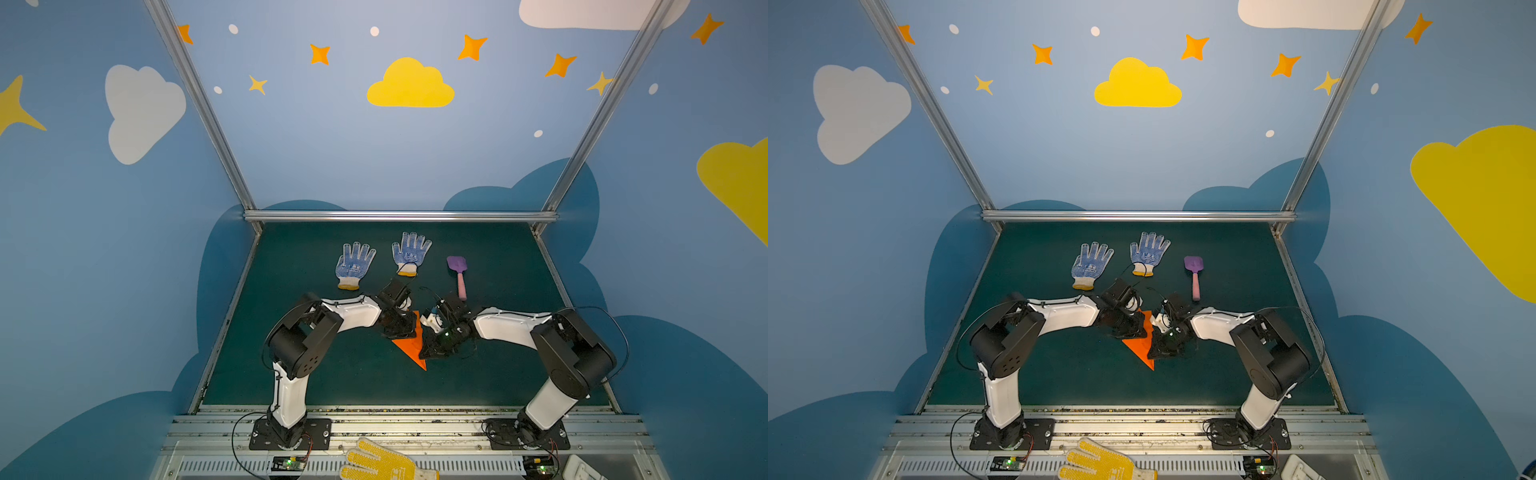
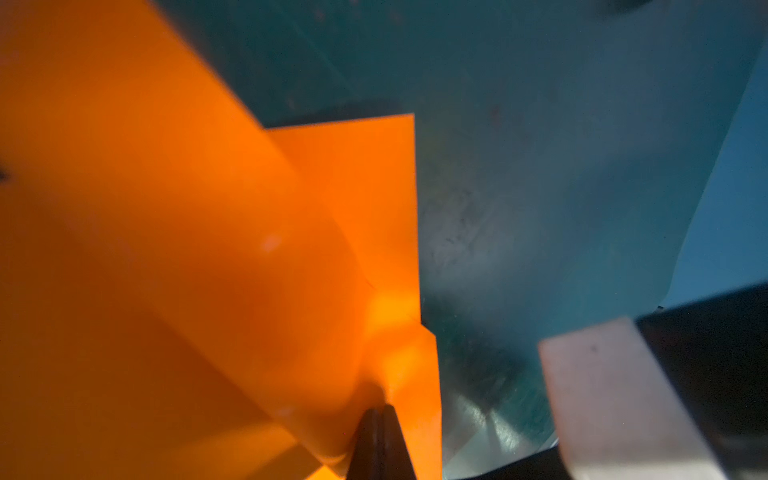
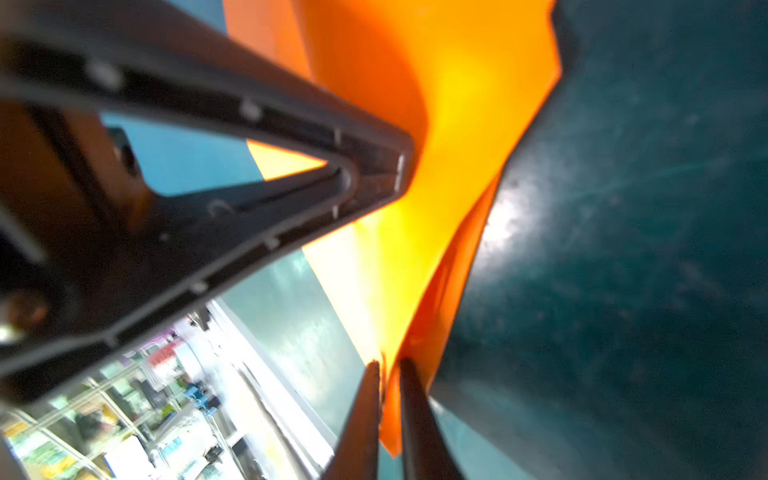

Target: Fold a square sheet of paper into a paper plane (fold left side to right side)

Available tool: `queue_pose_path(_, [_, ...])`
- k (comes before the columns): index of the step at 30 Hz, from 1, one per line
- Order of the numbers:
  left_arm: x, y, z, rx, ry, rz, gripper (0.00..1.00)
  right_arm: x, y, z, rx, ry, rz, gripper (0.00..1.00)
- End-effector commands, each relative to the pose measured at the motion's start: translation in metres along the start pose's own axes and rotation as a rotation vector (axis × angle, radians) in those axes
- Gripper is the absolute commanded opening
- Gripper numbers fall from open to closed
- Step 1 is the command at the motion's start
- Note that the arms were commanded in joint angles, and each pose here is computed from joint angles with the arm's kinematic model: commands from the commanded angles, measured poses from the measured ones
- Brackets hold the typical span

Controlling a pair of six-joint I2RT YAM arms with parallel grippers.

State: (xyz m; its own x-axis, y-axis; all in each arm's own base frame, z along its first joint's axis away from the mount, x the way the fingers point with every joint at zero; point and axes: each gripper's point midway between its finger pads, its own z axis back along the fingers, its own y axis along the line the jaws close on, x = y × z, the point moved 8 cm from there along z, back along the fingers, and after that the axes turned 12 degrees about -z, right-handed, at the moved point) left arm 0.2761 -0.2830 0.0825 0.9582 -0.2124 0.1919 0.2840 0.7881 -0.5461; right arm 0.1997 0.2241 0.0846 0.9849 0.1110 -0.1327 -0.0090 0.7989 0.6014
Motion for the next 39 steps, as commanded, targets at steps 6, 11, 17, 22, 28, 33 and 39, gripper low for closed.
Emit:
queue_pose_path(6, [-0.011, 0.025, 0.0, 0.125, 0.016, 0.09, 0.04, -0.013, 0.008, 0.03, -0.033, -0.08, 0.011, 0.38])
queue_pose_path(11, [-0.012, 0.026, 0.002, 0.13, 0.002, 0.108, 0.04, -0.015, 0.01, 0.023, -0.043, -0.057, 0.021, 0.44])
queue_pose_path(17, [-0.015, 0.027, 0.005, 0.132, -0.006, 0.115, 0.04, -0.013, 0.01, 0.009, -0.094, -0.034, 0.032, 0.45])
queue_pose_path(22, [-0.015, 0.028, 0.005, 0.13, -0.007, 0.117, 0.04, -0.011, 0.006, 0.004, -0.114, -0.028, 0.024, 0.42])
queue_pose_path(28, [-0.015, 0.027, 0.003, 0.123, -0.005, 0.114, 0.04, -0.009, 0.003, 0.0, -0.118, -0.023, 0.016, 0.35])
queue_pose_path(33, [-0.015, 0.028, 0.003, 0.122, -0.003, 0.114, 0.04, -0.009, -0.001, -0.003, -0.118, -0.013, 0.01, 0.28])
queue_pose_path(39, [-0.013, 0.024, 0.005, 0.106, -0.01, 0.103, 0.04, -0.008, -0.003, -0.005, -0.12, -0.007, 0.008, 0.18])
